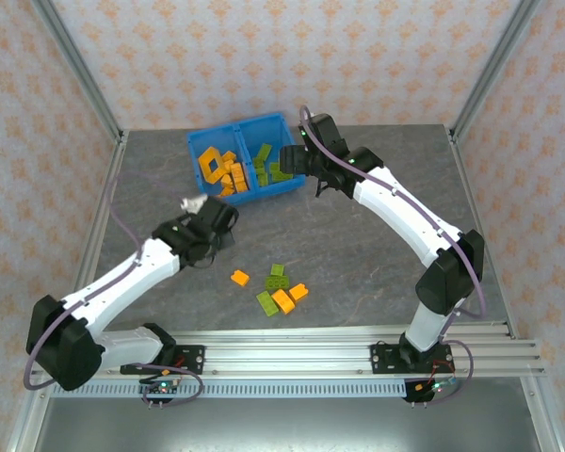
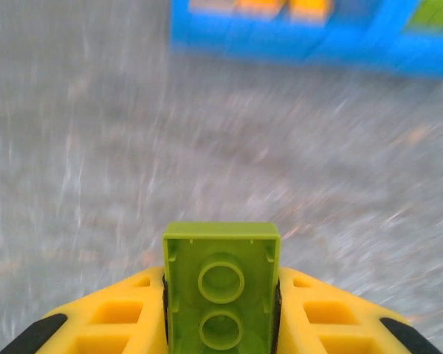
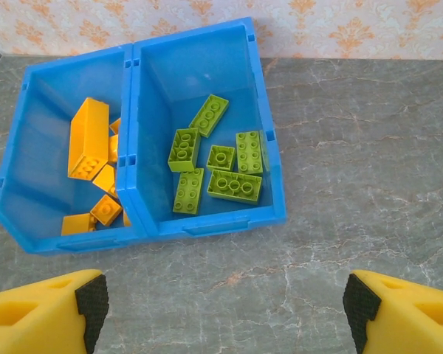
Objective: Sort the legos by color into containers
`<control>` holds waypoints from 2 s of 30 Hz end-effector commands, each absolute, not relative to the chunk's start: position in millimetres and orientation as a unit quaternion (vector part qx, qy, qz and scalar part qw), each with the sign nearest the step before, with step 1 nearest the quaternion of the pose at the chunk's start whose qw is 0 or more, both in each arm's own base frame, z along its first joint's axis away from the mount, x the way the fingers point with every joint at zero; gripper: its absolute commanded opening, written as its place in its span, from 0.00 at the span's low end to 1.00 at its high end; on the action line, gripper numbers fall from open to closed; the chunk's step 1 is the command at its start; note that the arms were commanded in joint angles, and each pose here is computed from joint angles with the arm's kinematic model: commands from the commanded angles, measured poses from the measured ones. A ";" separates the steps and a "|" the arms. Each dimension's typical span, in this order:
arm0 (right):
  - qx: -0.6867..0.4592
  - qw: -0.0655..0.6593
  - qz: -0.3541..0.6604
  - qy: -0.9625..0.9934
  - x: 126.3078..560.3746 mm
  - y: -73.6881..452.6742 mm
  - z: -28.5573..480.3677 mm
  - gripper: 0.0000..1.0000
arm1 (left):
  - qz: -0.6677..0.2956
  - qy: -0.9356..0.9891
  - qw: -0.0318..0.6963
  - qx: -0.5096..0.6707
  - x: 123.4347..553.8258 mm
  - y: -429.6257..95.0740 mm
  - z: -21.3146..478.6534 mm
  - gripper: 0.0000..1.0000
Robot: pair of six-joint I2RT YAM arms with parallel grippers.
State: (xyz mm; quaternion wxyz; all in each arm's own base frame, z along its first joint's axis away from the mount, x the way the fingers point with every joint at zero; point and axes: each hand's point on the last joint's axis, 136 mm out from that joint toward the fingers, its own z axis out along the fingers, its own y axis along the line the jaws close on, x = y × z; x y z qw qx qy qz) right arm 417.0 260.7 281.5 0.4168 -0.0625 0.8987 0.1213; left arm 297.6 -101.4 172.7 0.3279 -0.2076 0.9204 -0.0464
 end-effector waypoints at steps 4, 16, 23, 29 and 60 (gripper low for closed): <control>-0.045 0.437 0.105 0.892 409.5 244.2 297.6 0.85 | -0.044 0.887 0.421 -0.182 376.7 -90.7 252.3 0.27; -0.011 0.436 0.103 0.894 386.0 219.7 291.8 0.99 | -0.091 0.878 0.446 -0.148 550.1 -169.2 250.5 0.25; -0.005 0.427 0.088 0.900 369.0 203.4 285.4 0.99 | -0.076 0.887 0.434 -0.139 603.1 -188.0 191.0 0.25; -0.002 0.431 0.084 0.899 364.1 197.0 289.0 0.99 | -0.094 0.893 0.419 -0.133 615.9 -202.1 173.7 0.42; -0.228 0.091 0.161 0.956 234.3 298.3 112.0 0.99 | -0.025 0.891 0.452 -0.032 387.0 -102.0 277.0 0.75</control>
